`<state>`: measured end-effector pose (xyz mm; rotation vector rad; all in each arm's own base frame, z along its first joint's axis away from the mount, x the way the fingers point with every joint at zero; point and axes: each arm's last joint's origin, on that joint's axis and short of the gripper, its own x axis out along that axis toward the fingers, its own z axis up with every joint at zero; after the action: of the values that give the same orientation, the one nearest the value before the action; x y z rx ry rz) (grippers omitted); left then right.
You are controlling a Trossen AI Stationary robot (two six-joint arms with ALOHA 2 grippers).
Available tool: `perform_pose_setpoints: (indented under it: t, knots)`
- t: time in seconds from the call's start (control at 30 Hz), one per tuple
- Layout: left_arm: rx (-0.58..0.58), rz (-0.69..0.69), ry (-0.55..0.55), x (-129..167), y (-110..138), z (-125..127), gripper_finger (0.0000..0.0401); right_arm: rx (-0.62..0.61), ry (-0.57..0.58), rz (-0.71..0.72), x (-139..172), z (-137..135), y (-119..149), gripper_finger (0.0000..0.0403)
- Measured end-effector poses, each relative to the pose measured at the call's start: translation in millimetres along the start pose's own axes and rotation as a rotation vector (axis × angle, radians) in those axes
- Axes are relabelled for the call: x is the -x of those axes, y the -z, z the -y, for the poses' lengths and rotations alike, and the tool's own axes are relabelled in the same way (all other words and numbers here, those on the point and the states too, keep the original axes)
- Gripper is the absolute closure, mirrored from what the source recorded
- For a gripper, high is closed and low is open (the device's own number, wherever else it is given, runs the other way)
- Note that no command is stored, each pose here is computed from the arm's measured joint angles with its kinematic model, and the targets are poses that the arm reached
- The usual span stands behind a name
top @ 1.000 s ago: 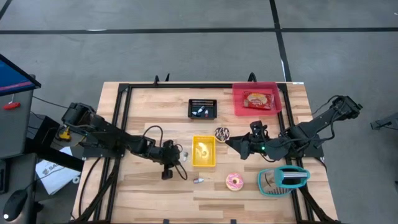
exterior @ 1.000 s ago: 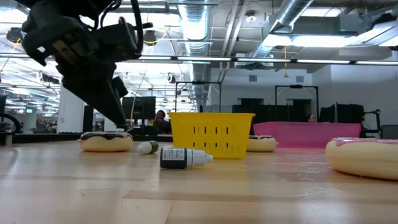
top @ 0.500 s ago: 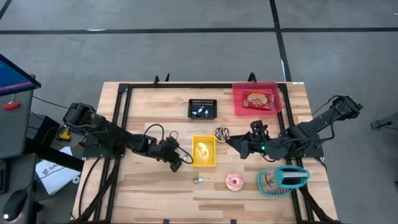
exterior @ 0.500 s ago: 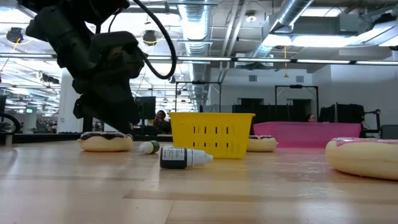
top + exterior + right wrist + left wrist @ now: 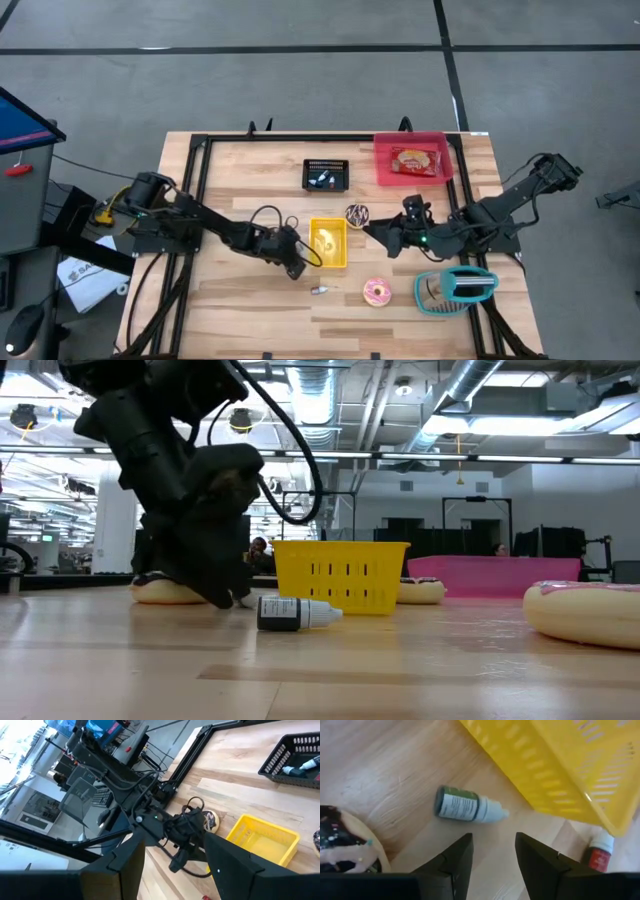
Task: Pick & Place Food Item
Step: Put the green food coloring bottle into the black bin
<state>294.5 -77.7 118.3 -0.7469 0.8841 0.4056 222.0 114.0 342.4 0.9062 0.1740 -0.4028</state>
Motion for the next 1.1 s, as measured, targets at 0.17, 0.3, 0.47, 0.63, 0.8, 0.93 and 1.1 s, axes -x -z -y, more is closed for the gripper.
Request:
perform_pose_setpoints:
  t: [0.17,0.3,0.47,0.63,0.8,0.93,1.1]
  knots:
    - [0.065,0.015,-0.019,-0.9,-1.2,0.2,0.0254,0.0,-0.008,-0.013,2.8,-1.0,3.1,0.0207]
    - [0.083,0.009,-0.01,1.8,-1.7,0.8,0.0254,0.001,-0.01,-0.017,3.3,-1.1,3.6,0.0207]
    - [0.019,-0.002,0.088,26.0,-9.1,8.7,0.0254,0.001,-0.016,-0.036,3.3,-1.3,4.2,0.0207]
    - [-0.242,0.05,0.136,64.9,-18.8,11.8,0.0251,0.01,-0.022,-0.045,4.4,-1.8,5.4,0.0207]
    - [-0.762,0.103,0.112,76.6,-21.0,10.5,0.0224,0.017,-0.021,-0.044,4.3,-1.7,5.3,0.0207]
    - [-0.97,0.081,0.053,61.8,-25.6,3.2,0.0182,0.017,-0.018,-0.033,4.1,-1.7,4.8,0.0207]
    - [-0.931,0.036,0.023,42.3,-31.5,-6.2,0.0142,-0.007,-0.012,-0.018,4.2,-1.5,4.5,0.0207]
